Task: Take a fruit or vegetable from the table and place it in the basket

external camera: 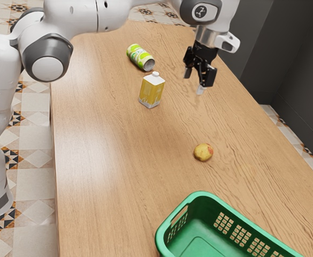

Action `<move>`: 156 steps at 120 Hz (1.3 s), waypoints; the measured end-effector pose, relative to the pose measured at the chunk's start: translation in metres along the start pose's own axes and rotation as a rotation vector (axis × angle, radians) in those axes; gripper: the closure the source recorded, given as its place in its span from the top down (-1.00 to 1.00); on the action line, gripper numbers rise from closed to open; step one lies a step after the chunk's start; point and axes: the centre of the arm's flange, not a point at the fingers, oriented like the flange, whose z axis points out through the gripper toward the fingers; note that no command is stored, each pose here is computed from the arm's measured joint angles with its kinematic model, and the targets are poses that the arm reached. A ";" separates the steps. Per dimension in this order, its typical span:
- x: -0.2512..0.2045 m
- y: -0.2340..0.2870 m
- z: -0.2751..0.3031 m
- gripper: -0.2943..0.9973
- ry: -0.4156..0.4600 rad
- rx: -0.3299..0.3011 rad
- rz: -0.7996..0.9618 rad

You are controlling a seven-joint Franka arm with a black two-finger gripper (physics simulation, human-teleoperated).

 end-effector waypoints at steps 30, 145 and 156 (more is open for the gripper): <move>0.002 -0.004 -0.001 0.54 0.016 -0.014 -0.042; 0.026 0.056 0.112 0.54 -0.072 -0.025 -0.431; 0.026 0.061 0.117 0.54 -0.055 -0.038 -0.471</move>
